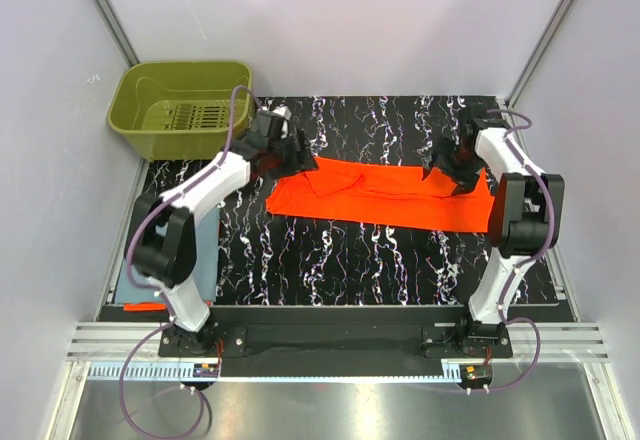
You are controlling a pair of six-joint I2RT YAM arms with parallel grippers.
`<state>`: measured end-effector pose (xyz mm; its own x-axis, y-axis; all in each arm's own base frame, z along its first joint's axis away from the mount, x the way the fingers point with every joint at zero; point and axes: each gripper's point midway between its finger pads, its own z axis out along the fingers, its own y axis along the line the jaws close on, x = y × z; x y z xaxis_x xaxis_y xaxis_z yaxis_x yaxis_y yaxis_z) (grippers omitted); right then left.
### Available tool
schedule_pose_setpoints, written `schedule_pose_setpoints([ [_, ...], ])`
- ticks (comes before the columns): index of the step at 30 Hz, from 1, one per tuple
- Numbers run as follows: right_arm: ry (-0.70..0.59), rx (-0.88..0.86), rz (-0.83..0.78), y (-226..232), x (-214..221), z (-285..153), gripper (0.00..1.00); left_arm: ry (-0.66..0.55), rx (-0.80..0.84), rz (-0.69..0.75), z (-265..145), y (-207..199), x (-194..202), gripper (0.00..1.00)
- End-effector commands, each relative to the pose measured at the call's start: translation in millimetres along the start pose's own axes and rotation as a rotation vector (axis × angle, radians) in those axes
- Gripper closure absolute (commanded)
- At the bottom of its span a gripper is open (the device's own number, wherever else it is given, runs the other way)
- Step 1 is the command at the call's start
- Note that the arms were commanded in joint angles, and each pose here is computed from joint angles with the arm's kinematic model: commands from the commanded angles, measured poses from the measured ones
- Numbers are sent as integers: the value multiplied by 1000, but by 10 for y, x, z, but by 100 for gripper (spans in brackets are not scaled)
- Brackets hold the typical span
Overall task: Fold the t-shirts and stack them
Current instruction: Fold the tshirt
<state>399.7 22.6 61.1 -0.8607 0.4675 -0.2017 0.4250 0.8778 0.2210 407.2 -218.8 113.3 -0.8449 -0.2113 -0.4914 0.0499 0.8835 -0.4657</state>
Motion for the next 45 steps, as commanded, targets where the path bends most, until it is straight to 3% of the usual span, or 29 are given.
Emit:
schedule_pose_setpoints([
  [1, -108, 31, -3, -4, -156, -465, 0, -149, -35, -116, -237, -302, -146, 23],
  [3, -125, 47, -12, 15, -111, -557, 0, -142, -52, -211, -208, -342, -122, 13],
  [6, -154, 61, -19, 47, -32, -689, 0, -184, -132, -356, -143, -357, -147, 12],
  [9, -173, 66, -71, 175, 105, -726, 0, -247, -218, -361, -31, -417, -201, 12],
  [19, -127, 24, -226, 385, 473, -781, 0, -173, -417, -456, 609, -75, 237, 12],
  [24, -94, 12, -257, 427, 506, -688, 0, -125, -436, -460, 813, 85, 236, 12],
  [27, -49, -28, -305, 549, 566, -600, 0, -86, -397, -382, 964, 78, 82, 13],
  [31, 7, -38, -341, 598, 585, -423, 0, -57, -336, -133, 1198, 36, -273, 14],
  [36, 26, -20, -418, 622, 467, -226, 0, -29, -286, -76, 1377, 339, -599, 14],
  [40, 20, -19, -499, 684, 319, -61, 0, -108, -165, 90, 1419, 259, -1165, 14],
  [45, -51, -84, -616, 889, 110, -15, 0, -142, -15, 114, 1548, 234, -1388, 14],
])
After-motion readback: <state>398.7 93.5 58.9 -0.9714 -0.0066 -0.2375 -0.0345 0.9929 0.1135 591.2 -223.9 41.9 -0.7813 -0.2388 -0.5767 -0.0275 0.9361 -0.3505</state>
